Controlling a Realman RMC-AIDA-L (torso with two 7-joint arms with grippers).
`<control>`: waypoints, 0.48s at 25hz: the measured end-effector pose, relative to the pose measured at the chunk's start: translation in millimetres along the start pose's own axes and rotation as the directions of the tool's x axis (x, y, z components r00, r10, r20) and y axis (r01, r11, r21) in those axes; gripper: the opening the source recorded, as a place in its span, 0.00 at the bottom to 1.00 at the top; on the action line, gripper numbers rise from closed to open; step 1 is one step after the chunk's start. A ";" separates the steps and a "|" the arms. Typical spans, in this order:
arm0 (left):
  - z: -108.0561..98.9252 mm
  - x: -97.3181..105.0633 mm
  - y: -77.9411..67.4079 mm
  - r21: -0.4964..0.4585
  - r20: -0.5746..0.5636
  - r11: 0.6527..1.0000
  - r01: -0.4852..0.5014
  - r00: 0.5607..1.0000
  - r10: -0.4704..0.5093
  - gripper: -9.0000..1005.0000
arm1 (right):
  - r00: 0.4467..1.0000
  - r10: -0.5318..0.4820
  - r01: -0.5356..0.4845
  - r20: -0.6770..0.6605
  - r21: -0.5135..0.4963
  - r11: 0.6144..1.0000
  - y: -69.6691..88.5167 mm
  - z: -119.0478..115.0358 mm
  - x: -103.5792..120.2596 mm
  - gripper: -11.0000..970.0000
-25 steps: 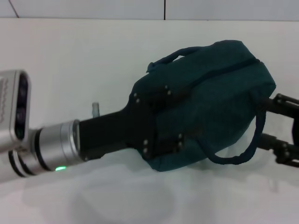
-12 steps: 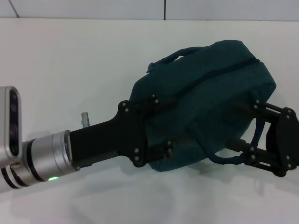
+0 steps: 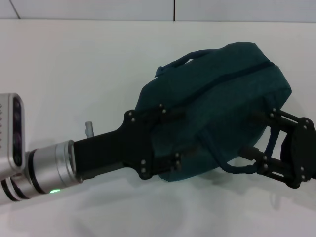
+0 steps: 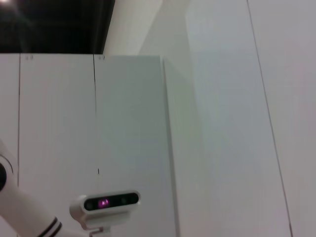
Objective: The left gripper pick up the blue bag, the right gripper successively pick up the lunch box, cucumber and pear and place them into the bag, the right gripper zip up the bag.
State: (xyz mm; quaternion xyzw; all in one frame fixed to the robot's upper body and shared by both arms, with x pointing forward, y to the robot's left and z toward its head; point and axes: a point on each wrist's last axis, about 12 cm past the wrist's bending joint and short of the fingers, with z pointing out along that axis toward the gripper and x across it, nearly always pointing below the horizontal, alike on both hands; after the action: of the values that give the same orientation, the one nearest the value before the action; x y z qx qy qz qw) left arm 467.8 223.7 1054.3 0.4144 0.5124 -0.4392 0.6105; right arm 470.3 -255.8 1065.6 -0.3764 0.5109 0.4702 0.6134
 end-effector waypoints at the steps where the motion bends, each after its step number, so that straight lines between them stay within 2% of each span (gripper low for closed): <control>1: -0.9 0.6 -0.9 0.000 -0.003 1.000 0.003 1.000 -0.003 0.67 | 1.000 -0.007 0.007 -0.005 0.003 1.000 0.0 -0.8 0.5 0.69; 6: -4.5 2.2 -3.1 0.003 -0.016 1.000 0.010 1.000 -0.010 0.67 | 0.999 -0.046 0.047 -0.010 0.006 0.999 1.4 -0.9 2.3 0.69; 12: -3.9 -0.5 3.4 0.010 -0.028 1.000 -0.007 1.000 0.007 0.67 | 0.998 -0.058 0.058 -0.008 -0.012 0.998 4.0 2.4 3.6 0.69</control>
State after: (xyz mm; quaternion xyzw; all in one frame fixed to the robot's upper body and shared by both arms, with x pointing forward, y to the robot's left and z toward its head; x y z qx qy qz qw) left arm 469.9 228.4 1054.5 0.4253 0.5172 -0.4339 0.6028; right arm 467.3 -251.8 1062.6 -0.3966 0.4995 0.4534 0.6226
